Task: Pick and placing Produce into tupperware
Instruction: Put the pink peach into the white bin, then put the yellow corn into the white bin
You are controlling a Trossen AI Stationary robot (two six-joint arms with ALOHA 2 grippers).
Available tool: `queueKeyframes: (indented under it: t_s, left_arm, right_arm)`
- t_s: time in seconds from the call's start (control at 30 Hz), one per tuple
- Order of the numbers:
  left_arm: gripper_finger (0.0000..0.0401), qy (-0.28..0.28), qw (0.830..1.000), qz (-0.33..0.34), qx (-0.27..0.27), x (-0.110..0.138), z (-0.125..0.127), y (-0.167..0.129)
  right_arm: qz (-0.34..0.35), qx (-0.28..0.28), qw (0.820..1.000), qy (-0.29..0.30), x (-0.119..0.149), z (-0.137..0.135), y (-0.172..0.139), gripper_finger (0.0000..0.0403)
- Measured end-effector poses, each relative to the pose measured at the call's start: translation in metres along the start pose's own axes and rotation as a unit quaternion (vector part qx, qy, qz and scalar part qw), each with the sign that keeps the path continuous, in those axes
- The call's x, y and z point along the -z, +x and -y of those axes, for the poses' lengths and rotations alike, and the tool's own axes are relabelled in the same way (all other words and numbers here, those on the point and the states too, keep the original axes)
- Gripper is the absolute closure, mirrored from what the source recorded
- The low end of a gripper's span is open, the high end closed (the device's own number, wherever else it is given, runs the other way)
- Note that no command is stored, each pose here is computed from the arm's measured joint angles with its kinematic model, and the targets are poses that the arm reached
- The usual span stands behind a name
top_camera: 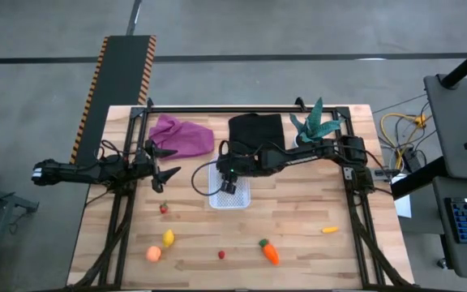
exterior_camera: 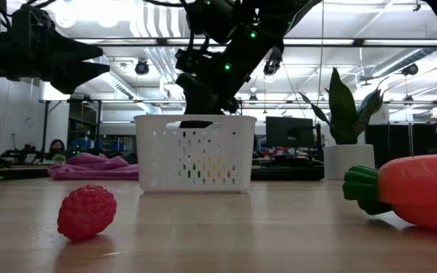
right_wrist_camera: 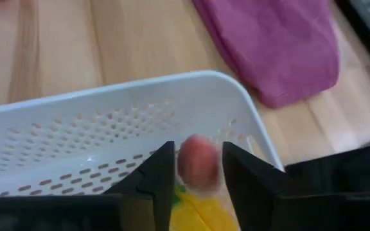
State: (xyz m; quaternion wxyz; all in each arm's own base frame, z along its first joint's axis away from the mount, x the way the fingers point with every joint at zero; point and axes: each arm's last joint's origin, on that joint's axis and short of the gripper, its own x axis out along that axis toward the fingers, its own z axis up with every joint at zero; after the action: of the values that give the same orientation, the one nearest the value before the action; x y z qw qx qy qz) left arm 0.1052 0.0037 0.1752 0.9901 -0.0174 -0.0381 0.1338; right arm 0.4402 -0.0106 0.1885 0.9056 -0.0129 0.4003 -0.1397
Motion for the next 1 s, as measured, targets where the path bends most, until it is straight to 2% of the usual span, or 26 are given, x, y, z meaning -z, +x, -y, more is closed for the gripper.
queueKeyframes:
  t_s: [0.23,0.37,0.5,0.63,0.83,1.0]
  left_arm:
    - [0.0111,0.000,1.000,0.000,0.001,0.000,0.000,0.000]
    - [0.0111,0.001,1.000,-0.001,0.001,0.000,0.000,0.000]
    - [0.0111,0.001,1.000,-0.001,0.001,0.000,0.000,0.000]
    - [0.0111,0.002,1.000,-0.006,0.001,0.001,0.000,0.000]
    - [0.0111,0.002,1.000,-0.006,0.001,0.001,0.000,0.000]
    - [0.0111,0.002,1.000,-0.005,0.001,0.001,0.000,0.000]
  right_arm:
    - [-0.008,-0.002,1.000,0.010,0.000,0.003,-0.004,0.0195]
    - [-0.005,-0.017,1.000,0.003,-0.007,0.007,-0.026,0.0162]
    - [-0.006,-0.077,0.997,-0.005,-0.013,0.007,-0.070,0.0147]
    - [-0.032,-0.100,0.994,-0.011,-0.005,0.002,-0.121,0.0143]
    - [-0.108,-0.124,0.986,-0.036,0.026,-0.013,-0.202,0.0153]
    - [-0.153,-0.147,0.977,-0.007,0.054,-0.030,-0.261,0.0164]
